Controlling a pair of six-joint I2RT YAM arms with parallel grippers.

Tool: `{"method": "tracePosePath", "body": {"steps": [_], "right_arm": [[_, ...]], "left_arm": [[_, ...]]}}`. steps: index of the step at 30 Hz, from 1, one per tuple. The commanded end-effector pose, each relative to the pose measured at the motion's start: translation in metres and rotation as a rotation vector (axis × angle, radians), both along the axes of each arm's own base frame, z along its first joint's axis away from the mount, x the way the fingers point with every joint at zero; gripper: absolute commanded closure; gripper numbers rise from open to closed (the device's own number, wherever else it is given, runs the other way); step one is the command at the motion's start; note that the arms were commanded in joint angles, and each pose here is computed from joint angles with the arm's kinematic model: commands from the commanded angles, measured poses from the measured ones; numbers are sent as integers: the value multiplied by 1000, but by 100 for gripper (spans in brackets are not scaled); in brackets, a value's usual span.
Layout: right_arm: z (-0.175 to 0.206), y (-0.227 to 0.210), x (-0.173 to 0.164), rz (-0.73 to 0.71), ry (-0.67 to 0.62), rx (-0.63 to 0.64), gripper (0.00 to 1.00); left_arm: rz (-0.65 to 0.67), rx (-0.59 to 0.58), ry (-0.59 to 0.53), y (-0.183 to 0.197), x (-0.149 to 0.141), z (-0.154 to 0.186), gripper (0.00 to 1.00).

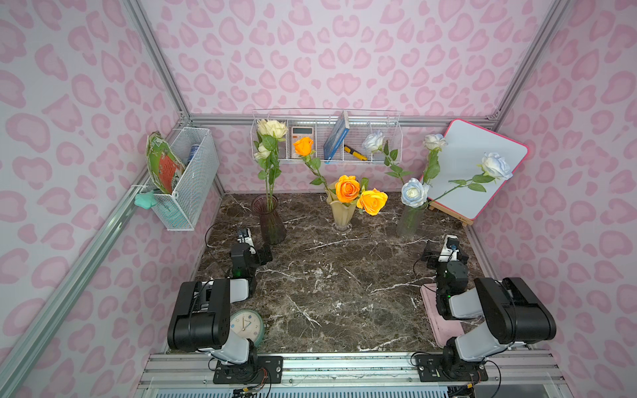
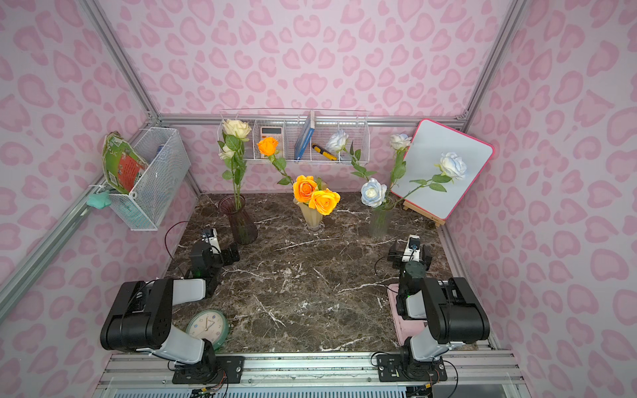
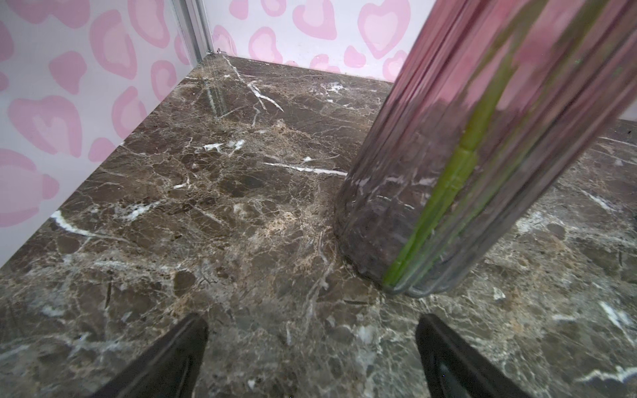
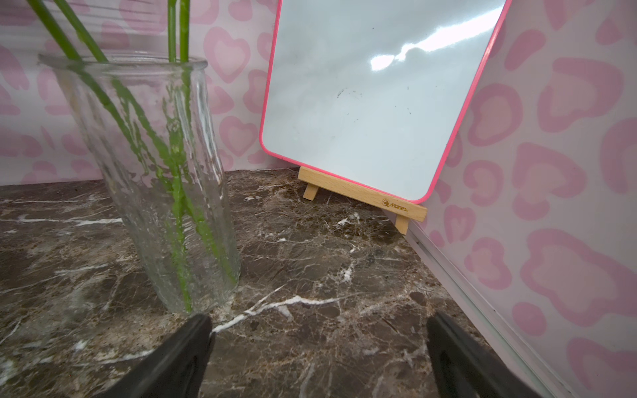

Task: Arrange the flowers in different vases according to their colors
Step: Reset both arms

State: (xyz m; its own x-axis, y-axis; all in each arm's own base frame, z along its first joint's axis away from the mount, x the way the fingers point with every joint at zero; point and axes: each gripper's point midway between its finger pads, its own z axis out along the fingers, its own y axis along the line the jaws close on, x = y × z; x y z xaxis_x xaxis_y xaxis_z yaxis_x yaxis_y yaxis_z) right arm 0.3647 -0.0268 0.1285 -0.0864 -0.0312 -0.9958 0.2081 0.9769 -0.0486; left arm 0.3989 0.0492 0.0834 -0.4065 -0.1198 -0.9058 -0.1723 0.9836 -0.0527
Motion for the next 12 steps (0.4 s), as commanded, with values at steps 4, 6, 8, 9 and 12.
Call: {"method": "tracePosePath", "body": {"steps": [4, 6, 8, 9, 12], "right_arm": [[7, -1, 0, -7, -32, 1, 1], [7, -1, 0, -7, -31, 1, 1], [7, -1, 0, -7, -31, 1, 1], [8, -1, 0, -7, -32, 1, 1], [8, -1, 0, -6, -32, 1, 1]], "left_arm": [[-5, -3, -4, -1, 1, 1, 1], [-5, -3, -4, -1, 1, 1, 1], [-5, -3, -4, -1, 1, 1, 1], [-5, -2, -4, 0, 1, 1, 1], [-4, -3, -3, 0, 0, 1, 1]]}}
